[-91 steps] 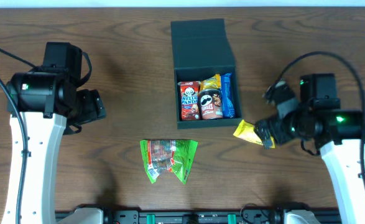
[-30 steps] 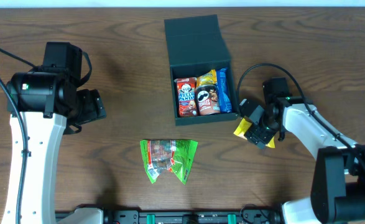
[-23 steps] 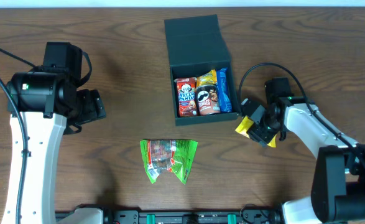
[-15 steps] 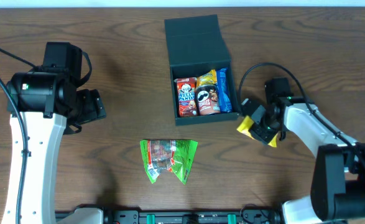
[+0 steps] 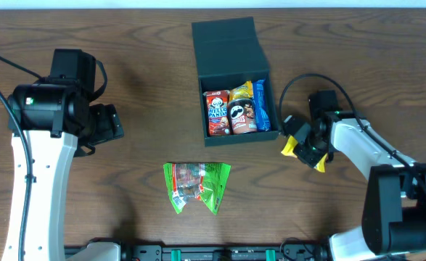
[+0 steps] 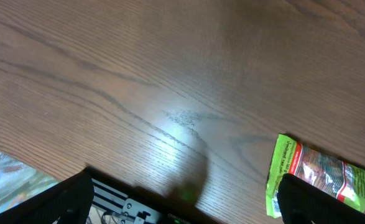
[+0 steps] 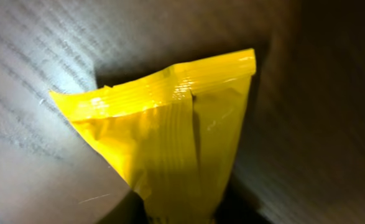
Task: Pack container
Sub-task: 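Raise the yellow packet over the box's right wall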
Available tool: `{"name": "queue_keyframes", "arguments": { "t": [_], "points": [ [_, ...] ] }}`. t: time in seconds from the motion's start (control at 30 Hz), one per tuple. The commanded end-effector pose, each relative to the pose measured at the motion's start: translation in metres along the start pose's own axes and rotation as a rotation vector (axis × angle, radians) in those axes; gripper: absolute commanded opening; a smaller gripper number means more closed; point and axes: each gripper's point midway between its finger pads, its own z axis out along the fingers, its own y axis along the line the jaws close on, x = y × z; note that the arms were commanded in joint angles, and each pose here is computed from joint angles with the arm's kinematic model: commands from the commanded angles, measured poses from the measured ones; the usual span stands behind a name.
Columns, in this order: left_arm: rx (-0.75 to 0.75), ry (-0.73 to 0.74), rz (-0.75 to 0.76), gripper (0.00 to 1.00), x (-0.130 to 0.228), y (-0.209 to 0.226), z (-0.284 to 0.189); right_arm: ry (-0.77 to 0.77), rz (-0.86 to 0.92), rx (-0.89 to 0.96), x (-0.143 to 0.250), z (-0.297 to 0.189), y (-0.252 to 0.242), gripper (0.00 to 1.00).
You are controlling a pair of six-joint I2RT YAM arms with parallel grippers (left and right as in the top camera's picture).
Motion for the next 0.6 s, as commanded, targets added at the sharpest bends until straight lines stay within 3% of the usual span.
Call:
{"name": "queue_keyframes", "arguments": {
  "t": [0.0,0.27,0.57],
  "points": [
    [-0.017,0.002,-0.006,0.95,0.000,0.004,0.001,-0.010,0.067,0.036,-0.009,-0.005,-0.015,0.22],
    [-0.017,0.002,-0.006,0.95,0.000,0.004,0.001,-0.067,0.103,0.076,-0.033,-0.031,-0.035,0.23],
    [-0.017,0.002,-0.007,0.95,0.000,0.004,0.001,-0.187,0.157,0.025,-0.068,-0.068,-0.040,0.17]
  ]
}}
